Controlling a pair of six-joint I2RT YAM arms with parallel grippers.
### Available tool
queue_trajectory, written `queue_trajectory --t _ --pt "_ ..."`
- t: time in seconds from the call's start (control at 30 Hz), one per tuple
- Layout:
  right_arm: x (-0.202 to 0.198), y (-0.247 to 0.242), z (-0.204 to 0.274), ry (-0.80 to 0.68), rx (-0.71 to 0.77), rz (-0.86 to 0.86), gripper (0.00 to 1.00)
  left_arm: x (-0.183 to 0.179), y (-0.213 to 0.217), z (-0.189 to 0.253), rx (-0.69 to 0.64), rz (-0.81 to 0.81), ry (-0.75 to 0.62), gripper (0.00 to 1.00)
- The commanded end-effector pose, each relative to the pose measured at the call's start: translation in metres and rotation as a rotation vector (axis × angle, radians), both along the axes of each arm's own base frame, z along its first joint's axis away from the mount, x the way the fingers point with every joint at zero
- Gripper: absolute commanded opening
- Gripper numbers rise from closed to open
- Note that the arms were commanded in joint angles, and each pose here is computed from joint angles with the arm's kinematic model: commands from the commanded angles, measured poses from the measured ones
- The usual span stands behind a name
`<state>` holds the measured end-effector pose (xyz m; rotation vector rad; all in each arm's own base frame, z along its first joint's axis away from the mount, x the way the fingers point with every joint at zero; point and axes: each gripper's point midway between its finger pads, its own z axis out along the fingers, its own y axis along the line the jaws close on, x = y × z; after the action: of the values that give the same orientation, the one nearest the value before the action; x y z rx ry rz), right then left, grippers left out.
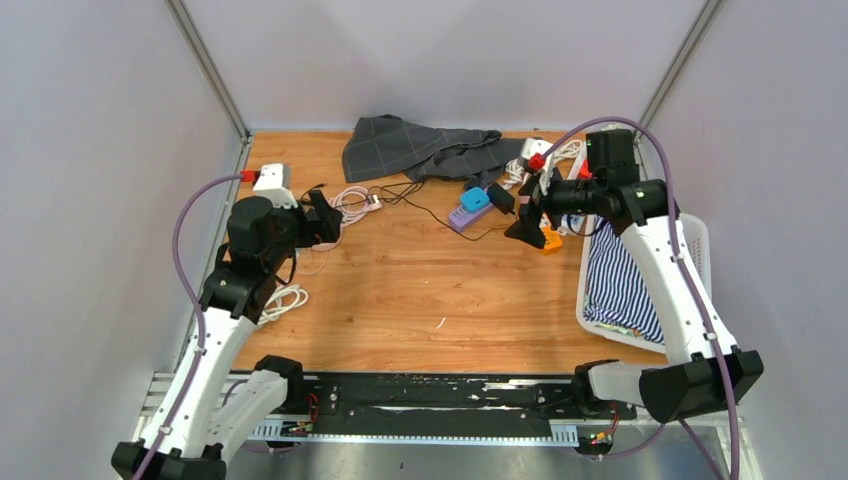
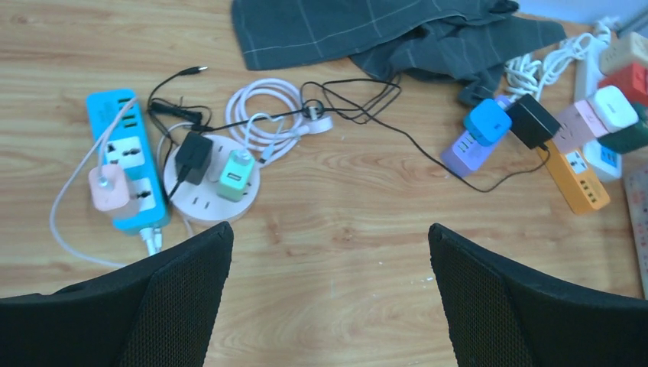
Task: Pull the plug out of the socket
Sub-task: Pick up the socket from the corner of the board.
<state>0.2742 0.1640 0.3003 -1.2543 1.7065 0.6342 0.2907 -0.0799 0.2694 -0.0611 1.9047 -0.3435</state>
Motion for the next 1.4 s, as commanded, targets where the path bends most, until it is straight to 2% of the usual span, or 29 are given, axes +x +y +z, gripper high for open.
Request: queue_trajectory --t 0.0,0.2,0.57,0.63,0.87,1.0,1.1,1.37 --pt "-0.005 0.020 -0.023 0.005 -0.029 0.141 1.00 0.005 0.021 -0.010 -0.026 0.071 -0.011 1.00" --pt "0.011 0.041 -0.042 -0.003 -0.054 0.193 1.00 0.012 0.053 -0.048 0.031 0.204 0.091 1.00" --pt "0.027 0.048 -0.053 0.000 -0.051 0.144 1.00 0.068 0.057 -0.056 0.059 0.232 0.212 1.00" --pt "0.026 0.046 -0.056 0.008 -0.056 0.136 1.00 0.076 0.063 -0.058 0.091 0.259 0.254 1.00" --pt "0.018 0.044 -0.067 0.041 -0.043 0.111 1.00 0.091 0.105 -0.053 0.321 0.387 0.305 1.00" --pt "0.019 0.042 -0.071 0.059 -0.033 0.092 1.00 0.094 0.112 -0.060 0.362 0.383 0.299 1.00" --pt "0.020 0.041 -0.073 0.061 -0.032 0.082 1.00 0.091 0.123 -0.074 0.317 0.417 0.313 1.00" --pt "0.022 0.037 -0.080 0.075 -0.034 0.062 1.00 0.089 0.146 -0.112 0.010 0.435 0.340 0.95"
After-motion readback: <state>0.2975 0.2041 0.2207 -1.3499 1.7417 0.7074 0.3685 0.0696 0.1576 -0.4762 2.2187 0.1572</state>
